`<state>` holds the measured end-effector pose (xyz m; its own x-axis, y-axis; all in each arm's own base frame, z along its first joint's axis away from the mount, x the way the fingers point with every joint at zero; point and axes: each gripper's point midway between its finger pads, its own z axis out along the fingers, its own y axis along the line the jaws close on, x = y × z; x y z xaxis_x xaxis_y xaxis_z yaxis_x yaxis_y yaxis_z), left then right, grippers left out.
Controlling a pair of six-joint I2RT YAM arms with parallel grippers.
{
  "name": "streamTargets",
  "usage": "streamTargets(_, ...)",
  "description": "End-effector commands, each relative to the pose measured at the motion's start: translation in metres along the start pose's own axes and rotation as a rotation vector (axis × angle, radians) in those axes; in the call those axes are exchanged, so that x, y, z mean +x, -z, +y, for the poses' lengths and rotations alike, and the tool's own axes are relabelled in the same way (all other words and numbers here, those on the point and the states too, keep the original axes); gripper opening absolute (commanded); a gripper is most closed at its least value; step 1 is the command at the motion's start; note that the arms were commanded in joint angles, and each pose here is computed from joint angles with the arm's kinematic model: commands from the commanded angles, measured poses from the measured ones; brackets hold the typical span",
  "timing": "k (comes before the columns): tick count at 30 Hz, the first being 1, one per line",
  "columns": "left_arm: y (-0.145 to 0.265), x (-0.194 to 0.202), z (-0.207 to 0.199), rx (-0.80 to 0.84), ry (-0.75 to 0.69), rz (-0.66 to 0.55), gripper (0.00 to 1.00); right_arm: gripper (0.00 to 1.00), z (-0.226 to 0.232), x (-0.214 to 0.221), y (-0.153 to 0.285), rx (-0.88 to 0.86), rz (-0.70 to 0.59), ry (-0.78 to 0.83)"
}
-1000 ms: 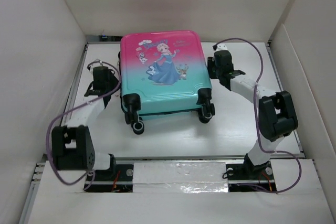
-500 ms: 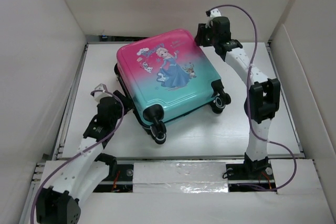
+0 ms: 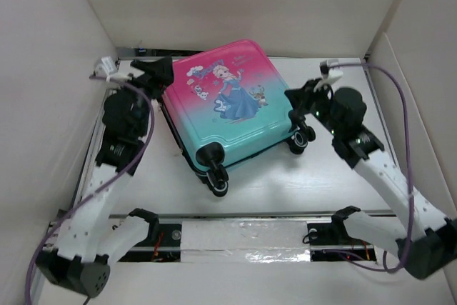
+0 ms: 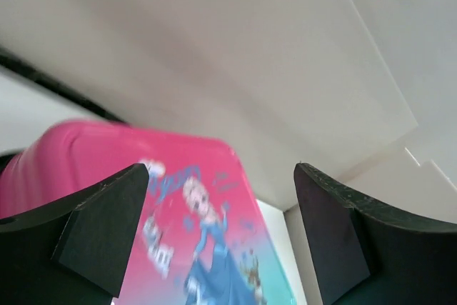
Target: Pack the luggage
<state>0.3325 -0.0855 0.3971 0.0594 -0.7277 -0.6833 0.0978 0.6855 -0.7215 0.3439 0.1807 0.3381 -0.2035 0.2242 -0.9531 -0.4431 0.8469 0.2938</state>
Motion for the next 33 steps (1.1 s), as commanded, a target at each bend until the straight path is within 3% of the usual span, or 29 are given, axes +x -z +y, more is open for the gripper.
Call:
streamTargets(1, -0.064, 0.01, -0.009, 0.023, -0.069, 0.045, 0.81, 0.0, 0.019, 0.048, 0.024, -0.026, 0.033, -0.042)
streamTargets(2, -0.095, 0.011, 0.001, -0.031, -0.122, 0.074, 0.81, 0.0, 0.007, 0.075, 0.04, 0.025, 0.09, -0.033)
streamTargets(5, -0.139, 0.006, 0.007, -0.059, -0.187, 0.154, 0.8, 0.0, 0.001, 0.114, 0.062, 0.047, 0.169, -0.043)
streamTargets(6, -0.164, 0.019, 0.041, -0.118, -0.213, 0.205, 0.79, 0.01, 0.0, 0.126, 0.068, 0.048, 0.189, -0.054)
streamTargets(9, -0.199, 0.026, 0.087, -0.183, -0.243, 0.284, 0.78, 0.04, -0.005, 0.159, 0.079, 0.048, 0.237, -0.089)
streamTargets(11, -0.213, 0.027, 0.097, -0.164, -0.246, 0.324, 0.78, 0.04, -0.012, 0.176, 0.076, 0.076, 0.282, -0.082)
streamTargets(15, -0.242, 0.073, 0.148, -0.186, -0.284, 0.481, 0.78, 0.04, -0.023, 0.182, 0.062, 0.137, 0.298, -0.059)
streamTargets(20, -0.258, 0.089, 0.183, -0.229, -0.301, 0.532, 0.79, 0.05, -0.022, 0.177, 0.036, 0.135, 0.291, -0.047)
streamTargets(26, -0.261, 0.118, 0.207, -0.205, -0.224, 0.597, 0.78, 0.05, -0.028, 0.162, -0.008, 0.182, 0.28, -0.028)
streamTargets(31, -0.236, 0.141, 0.216, -0.205, -0.142, 0.612, 0.77, 0.05, -0.027, 0.131, -0.033, 0.188, 0.194, -0.006)
streamTargets(32, -0.241, 0.133, 0.205, -0.152, -0.103, 0.538, 0.76, 0.05, -0.024, 0.122, -0.041, 0.182, 0.179, -0.003)
streamTargets(33, -0.217, 0.144, 0.212, -0.171, -0.068, 0.552, 0.75, 0.05, -0.026, 0.113, -0.047, 0.181, 0.153, 0.001)
